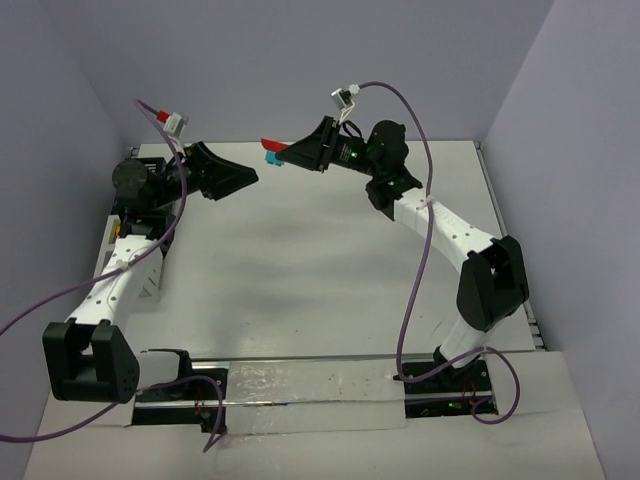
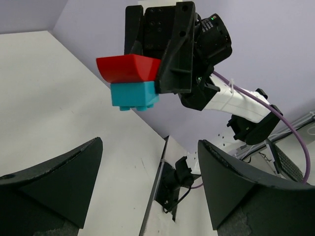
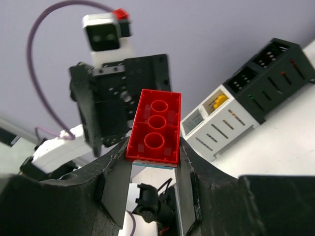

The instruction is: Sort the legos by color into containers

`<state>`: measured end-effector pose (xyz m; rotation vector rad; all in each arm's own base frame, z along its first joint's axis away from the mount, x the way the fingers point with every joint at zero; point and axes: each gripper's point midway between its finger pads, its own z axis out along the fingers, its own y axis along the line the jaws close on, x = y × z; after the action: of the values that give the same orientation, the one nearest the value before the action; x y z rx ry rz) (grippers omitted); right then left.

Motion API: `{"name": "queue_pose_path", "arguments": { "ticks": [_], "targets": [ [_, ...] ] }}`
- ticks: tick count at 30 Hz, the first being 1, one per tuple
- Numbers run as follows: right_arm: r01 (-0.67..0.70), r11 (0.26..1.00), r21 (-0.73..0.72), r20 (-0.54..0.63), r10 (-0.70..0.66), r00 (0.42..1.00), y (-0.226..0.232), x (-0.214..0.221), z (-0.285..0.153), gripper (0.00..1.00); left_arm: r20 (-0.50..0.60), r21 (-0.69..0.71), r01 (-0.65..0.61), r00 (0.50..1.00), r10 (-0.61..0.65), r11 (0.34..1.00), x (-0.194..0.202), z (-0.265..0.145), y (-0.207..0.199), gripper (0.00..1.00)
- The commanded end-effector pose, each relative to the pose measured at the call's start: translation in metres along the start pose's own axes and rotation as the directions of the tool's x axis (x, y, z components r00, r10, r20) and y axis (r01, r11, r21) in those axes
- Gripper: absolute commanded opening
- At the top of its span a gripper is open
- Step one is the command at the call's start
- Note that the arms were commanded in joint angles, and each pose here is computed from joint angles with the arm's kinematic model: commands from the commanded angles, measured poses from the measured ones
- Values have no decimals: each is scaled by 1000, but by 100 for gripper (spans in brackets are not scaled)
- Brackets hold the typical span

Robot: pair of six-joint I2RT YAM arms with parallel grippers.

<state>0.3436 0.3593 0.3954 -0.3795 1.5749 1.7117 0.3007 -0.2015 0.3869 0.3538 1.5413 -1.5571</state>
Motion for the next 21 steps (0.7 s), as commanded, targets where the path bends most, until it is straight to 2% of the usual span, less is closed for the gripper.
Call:
{"name": "queue_pose_path", "arguments": {
  "ticks": [1,6,21],
  "targets": [
    [92,984,-152,25,-90,996,56,-6,-5,0,28,52,-29,999,27,998,-11,5,-13,87],
    [110,971,-213,9,-111,994,69,1,-6,0,34,71,-2,999,0,997,-13,7,-16,88],
    [105,966,-237,-4,-109,994,79,9,-1,0,52,143,-20,999,12,989,-16,15,-30,86]
  ]
}}
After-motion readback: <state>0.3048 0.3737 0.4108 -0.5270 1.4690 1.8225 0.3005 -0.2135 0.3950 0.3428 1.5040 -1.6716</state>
